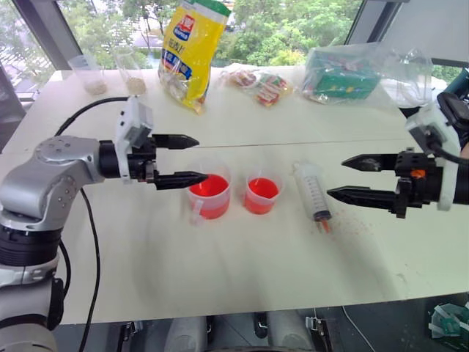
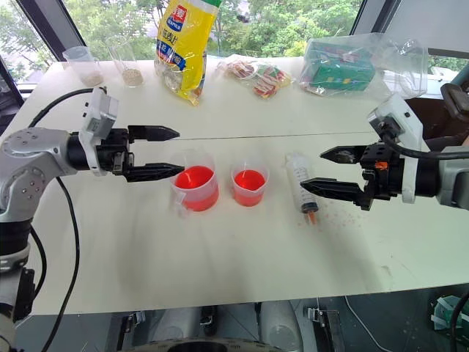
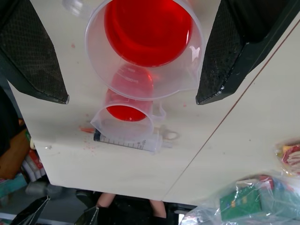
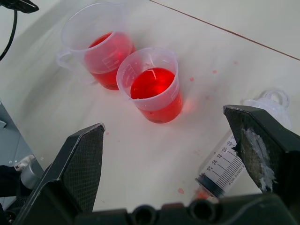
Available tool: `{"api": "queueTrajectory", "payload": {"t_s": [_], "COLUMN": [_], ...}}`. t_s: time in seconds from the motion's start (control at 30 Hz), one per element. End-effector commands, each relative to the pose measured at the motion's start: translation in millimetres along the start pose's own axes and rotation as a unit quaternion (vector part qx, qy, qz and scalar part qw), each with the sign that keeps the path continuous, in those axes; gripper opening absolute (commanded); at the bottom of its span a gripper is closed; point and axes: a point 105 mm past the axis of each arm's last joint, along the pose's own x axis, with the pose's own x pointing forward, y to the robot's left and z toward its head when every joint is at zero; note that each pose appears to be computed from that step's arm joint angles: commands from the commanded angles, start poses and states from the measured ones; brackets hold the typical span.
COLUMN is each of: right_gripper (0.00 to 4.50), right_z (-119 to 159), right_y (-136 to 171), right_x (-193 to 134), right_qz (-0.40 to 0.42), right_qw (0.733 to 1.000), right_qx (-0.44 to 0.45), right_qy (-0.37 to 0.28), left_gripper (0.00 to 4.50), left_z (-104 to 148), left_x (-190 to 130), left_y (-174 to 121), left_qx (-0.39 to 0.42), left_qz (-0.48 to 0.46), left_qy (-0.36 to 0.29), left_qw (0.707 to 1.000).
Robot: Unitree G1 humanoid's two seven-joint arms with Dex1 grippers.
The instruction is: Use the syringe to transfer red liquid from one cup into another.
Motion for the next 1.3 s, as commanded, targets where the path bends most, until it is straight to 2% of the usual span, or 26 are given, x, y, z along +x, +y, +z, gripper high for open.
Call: {"api": "queueTrajectory", "payload": {"t_s": [0.03, 0.17, 0.37, 0.67, 1.07, 1.3], "right_gripper": [4.42, 4.42, 4.42, 4.42, 4.42, 4.42], "right_z": [5, 4, 1, -1, -9, -23], "right_y": [-1, -2, -20, -40, -79, -99], "right_x": [-3, 0, 4, 13, 27, 52], "right_qz": [-0.007, -0.006, -0.053, -0.091, -0.170, -0.181], "right_qw": [1.000, 1.000, 0.999, 0.992, 0.965, 0.944], "right_qx": [-0.012, -0.010, 0.006, 0.057, 0.147, 0.206], "right_qy": [-0.008, -0.005, 0.011, 0.063, 0.134, 0.182], "left_gripper": [4.50, 4.50, 4.50, 4.50, 4.50, 4.50], "left_z": [14, 18, 22, 23, 22, 19], "left_x": [-7, -8, -6, -3, 14, 21], "left_y": [-3, -5, -7, -7, -7, -2], "left_qx": [0.023, 0.023, 0.023, 0.026, 0.037, 0.046], "left_qz": [0.002, 0.003, 0.002, -0.007, -0.021, -0.015], "left_qy": [-0.003, -0.013, -0.020, -0.025, -0.052, -0.081], "left_qw": [1.000, 1.000, 1.000, 0.999, 0.998, 0.996]}}
